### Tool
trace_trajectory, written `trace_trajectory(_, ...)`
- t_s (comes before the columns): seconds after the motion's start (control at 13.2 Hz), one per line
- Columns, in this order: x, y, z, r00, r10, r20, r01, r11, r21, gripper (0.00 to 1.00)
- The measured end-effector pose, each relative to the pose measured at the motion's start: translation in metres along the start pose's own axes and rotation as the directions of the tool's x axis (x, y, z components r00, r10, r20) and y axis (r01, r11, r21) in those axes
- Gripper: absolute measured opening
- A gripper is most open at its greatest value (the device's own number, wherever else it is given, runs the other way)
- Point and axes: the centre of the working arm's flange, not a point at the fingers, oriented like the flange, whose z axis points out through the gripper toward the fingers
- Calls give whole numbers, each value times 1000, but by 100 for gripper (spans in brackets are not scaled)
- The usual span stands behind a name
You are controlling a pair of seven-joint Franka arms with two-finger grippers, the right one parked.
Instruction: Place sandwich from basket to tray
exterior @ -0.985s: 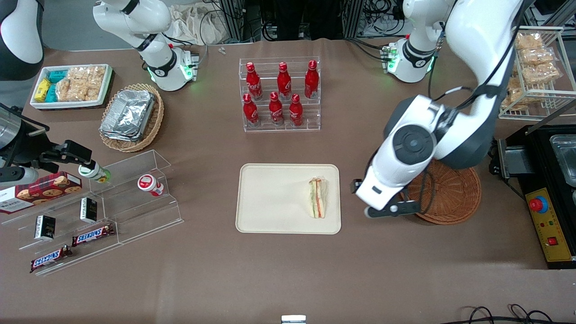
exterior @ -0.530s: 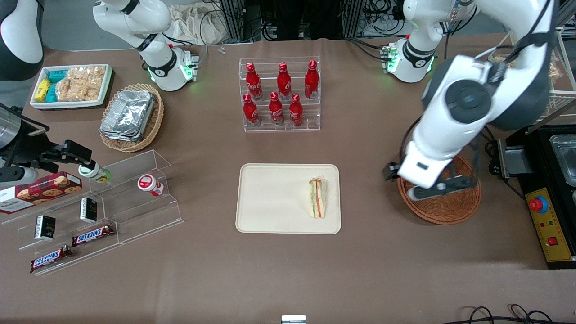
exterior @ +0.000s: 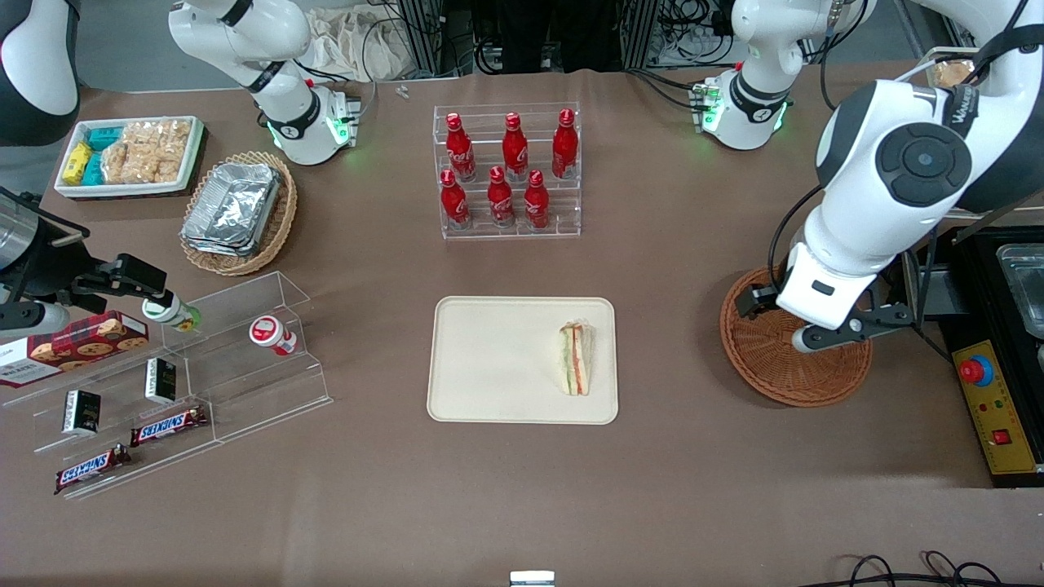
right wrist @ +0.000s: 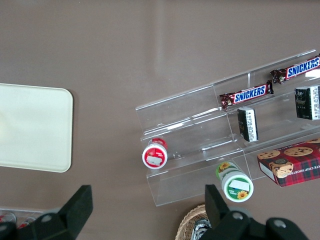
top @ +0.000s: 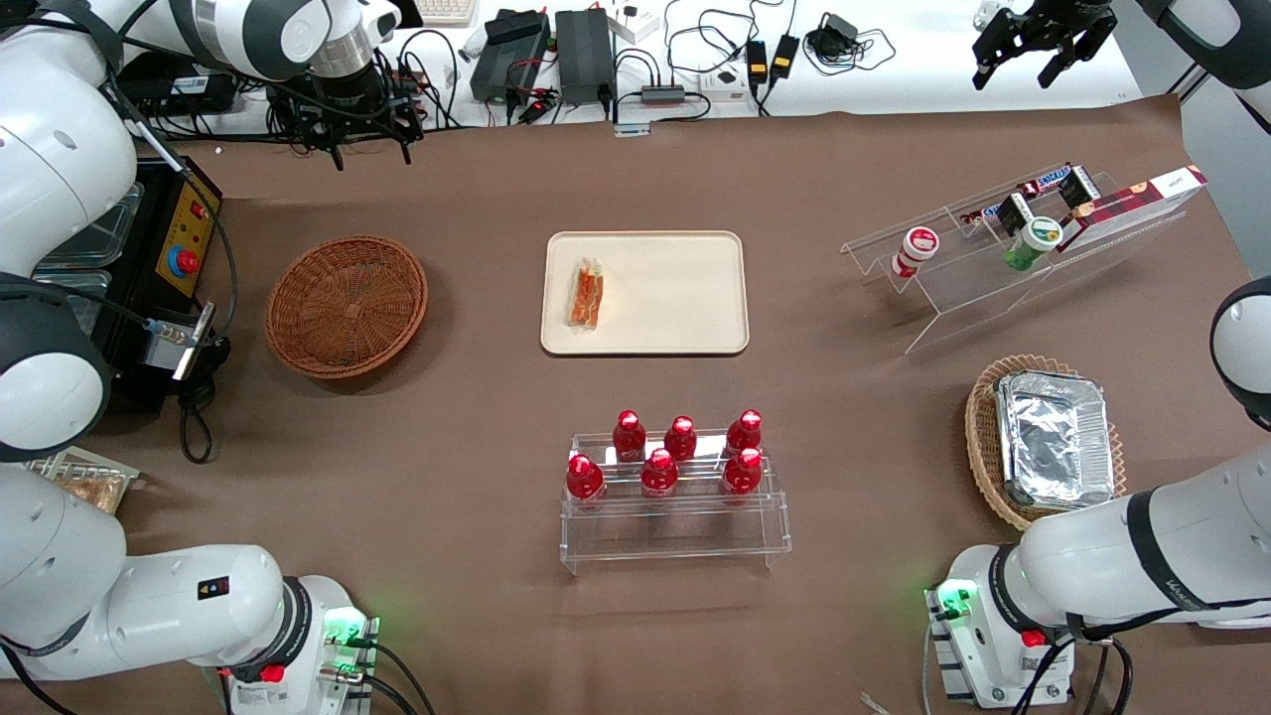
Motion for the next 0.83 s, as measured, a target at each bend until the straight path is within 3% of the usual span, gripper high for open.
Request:
trace_trajectory(0.15, 14, -34, 0, 998, 68, -1, -68, 998, 10, 100)
trace_trajectory(0.45, 33, -112, -11, 991, 137, 1, -137, 990, -37, 100)
trace_trajectory(0.83, 45, -163, -11, 990, 143, 2, -143, 989, -44, 100)
